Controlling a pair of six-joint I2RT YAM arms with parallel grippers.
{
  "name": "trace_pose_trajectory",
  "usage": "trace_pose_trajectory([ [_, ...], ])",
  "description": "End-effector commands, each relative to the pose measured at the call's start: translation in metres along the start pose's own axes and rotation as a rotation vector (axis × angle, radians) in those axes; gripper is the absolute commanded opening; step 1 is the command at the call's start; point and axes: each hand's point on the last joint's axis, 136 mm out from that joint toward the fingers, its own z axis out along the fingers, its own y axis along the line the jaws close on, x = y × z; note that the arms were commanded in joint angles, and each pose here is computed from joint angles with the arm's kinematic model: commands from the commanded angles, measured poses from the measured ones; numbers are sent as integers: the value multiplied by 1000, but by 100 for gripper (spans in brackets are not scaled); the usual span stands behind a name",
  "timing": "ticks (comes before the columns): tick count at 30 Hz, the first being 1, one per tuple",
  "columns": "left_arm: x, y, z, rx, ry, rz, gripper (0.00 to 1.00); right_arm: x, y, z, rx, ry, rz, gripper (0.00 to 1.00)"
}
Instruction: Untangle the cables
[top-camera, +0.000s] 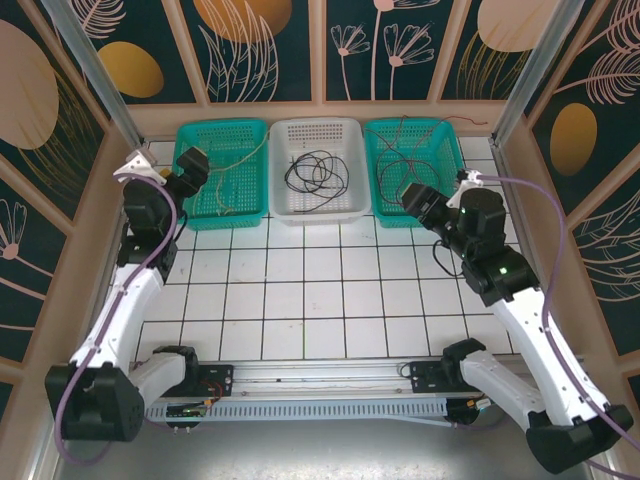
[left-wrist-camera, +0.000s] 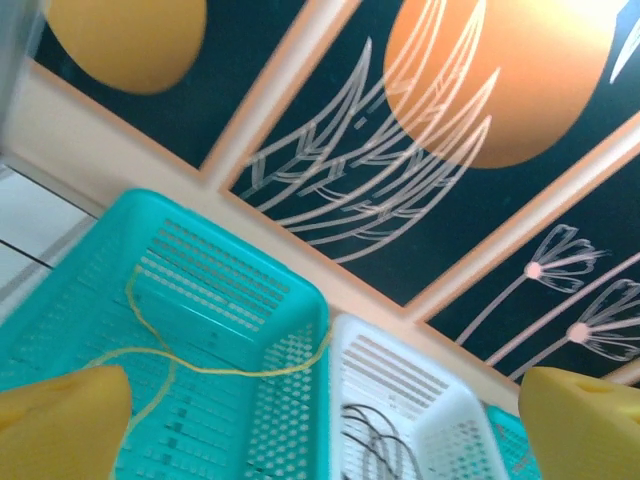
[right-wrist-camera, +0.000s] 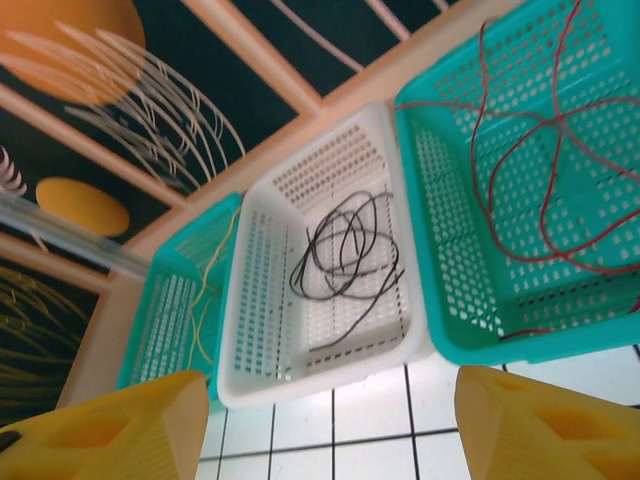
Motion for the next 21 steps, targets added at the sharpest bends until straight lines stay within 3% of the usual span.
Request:
trace_pose_trajectory([
  [1,13,51,-9,-222,8,125,99,-28,-1,-17,3,-176,-43,71],
  [5,21,110,-24,-452,-104,116,99,-19,-36,-3,118,-227,-53,79],
  [7,27,122,-29,-470,-128,202,99,-9,-64,10,238,-224,-83,99],
  [10,35,136,-35,-478,-178,321,99,14,-118,27,462,-201,-122,99],
  [14,55,171,-35,-607,-151,484,99,10,-172,30,683,-310,-233,99],
  [17,81,181,-29,-552,-118,527,99,12,-214,18,774,-417,-226,99],
  [21,81,160,-28,-395,-202,515,99,20,-239,8,809,-502,-317,99],
])
